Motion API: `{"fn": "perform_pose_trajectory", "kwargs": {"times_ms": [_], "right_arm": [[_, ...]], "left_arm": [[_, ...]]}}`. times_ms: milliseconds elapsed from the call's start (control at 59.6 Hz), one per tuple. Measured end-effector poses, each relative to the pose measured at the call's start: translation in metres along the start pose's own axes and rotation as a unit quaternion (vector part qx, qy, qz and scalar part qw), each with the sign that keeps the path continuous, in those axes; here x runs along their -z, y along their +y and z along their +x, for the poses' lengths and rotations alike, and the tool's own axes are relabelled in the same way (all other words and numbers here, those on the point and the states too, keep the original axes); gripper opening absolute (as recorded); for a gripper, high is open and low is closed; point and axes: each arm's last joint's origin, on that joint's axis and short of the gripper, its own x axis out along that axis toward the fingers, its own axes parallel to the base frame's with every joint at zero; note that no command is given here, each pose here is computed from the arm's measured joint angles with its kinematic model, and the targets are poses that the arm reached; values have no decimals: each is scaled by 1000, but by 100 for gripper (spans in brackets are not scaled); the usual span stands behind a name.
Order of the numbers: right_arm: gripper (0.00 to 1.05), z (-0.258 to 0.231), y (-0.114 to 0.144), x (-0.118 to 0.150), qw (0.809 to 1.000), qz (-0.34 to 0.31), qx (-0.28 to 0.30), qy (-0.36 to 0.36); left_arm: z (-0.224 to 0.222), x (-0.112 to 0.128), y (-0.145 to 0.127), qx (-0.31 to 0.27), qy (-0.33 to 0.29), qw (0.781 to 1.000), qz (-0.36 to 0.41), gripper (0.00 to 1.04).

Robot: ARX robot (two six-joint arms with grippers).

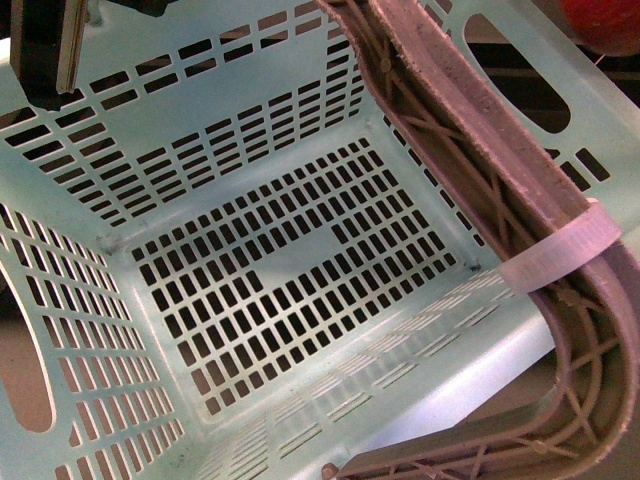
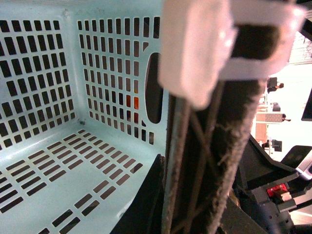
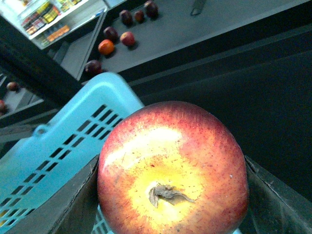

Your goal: Pick apple with right arm and hold basket with left

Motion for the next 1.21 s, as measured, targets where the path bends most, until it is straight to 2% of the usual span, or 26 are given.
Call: {"fn": "perform_pose_trajectory", "kwargs": {"times_ms": [235, 336, 386, 587, 738, 805, 872, 906, 973, 1208], "right_arm": [[74, 15, 25, 29, 999, -5, -19, 47], [93, 16, 27, 33, 998, -5, -13, 54], [97, 15, 26, 31, 999, -4, -7, 48], [96, -11, 16, 4, 998, -13, 66, -18], [96, -38, 6, -15, 988, -20, 136, -69], [85, -45, 1, -14, 985, -64, 104, -125], [78, -50, -4, -8, 978, -108, 91, -151], [69, -55, -11, 0, 971, -150, 91, -164], [54, -64, -22, 12, 964, -184, 99, -163], [18, -81, -39, 31, 960, -206, 105, -160]], "left_arm": [[0, 0, 0, 0, 0, 1000, 0, 8], [0, 0, 0, 0, 0, 1000, 0, 8], [0, 0, 0, 0, 0, 1000, 0, 8], [0, 1, 2, -3, 0, 1000, 3, 8], [0, 1, 2, -3, 0, 1000, 3, 8], [0, 1, 2, -3, 0, 1000, 2, 8], [0, 1, 2, -3, 0, 1000, 3, 8], [0, 1, 2, -2, 2, 1000, 3, 8], [0, 1, 2, -2, 3, 1000, 0, 8], [0, 1, 2, -3, 1, 1000, 3, 8]]}}
